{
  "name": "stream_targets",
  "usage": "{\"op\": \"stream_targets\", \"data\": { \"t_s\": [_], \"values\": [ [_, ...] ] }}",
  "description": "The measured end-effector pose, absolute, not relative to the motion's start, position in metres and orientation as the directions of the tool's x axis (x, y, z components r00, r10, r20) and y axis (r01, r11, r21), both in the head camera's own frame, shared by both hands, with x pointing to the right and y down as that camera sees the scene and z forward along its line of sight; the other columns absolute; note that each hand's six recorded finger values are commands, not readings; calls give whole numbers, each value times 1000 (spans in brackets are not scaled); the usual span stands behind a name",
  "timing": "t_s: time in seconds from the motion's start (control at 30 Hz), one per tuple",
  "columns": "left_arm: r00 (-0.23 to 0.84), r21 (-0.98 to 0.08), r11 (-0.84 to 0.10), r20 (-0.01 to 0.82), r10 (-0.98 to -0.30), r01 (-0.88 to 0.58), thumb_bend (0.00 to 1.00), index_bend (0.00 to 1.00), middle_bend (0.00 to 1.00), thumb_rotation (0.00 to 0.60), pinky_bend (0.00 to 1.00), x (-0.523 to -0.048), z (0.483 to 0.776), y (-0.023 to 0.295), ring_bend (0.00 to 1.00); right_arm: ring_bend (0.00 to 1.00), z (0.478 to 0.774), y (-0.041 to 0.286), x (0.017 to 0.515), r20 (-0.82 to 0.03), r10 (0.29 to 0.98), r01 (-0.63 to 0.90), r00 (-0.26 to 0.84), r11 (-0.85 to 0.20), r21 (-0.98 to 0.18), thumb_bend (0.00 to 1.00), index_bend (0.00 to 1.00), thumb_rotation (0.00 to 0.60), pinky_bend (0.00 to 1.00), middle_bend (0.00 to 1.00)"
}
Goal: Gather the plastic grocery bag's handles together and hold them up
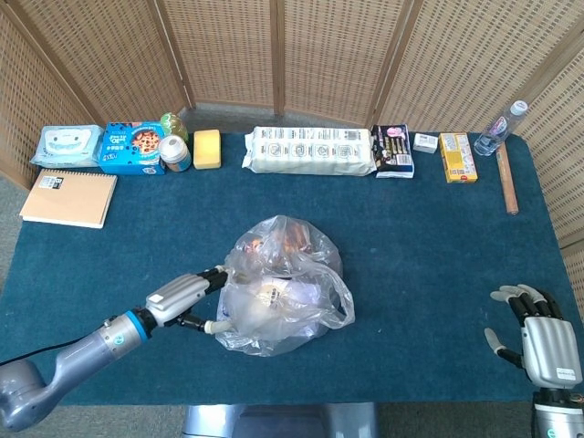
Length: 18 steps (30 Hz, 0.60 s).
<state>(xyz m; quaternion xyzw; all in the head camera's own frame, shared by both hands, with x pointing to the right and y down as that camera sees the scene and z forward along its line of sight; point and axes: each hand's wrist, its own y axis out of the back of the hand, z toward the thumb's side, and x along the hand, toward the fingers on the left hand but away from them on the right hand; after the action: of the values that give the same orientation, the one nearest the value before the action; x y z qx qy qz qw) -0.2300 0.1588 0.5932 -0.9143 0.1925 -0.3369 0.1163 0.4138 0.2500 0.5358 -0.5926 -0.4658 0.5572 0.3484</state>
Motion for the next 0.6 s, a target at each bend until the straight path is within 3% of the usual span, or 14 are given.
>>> {"op": "stream_targets", "data": {
  "t_s": [0.27, 0.6],
  "values": [
    [717, -206, -882, 518, -466, -425, 7, 109, 104, 0, 149, -203, 600, 149, 41, 206, 536, 252, 417, -336, 940, 168, -60, -322, -932, 287, 319, 600, 154, 289],
    [723, 101, -779, 461, -515, -619, 42, 108, 137, 0, 159, -173, 611, 135, 56, 207, 537, 252, 418, -336, 940, 169, -61, -322, -932, 287, 319, 600, 154, 289]
  ]
}}
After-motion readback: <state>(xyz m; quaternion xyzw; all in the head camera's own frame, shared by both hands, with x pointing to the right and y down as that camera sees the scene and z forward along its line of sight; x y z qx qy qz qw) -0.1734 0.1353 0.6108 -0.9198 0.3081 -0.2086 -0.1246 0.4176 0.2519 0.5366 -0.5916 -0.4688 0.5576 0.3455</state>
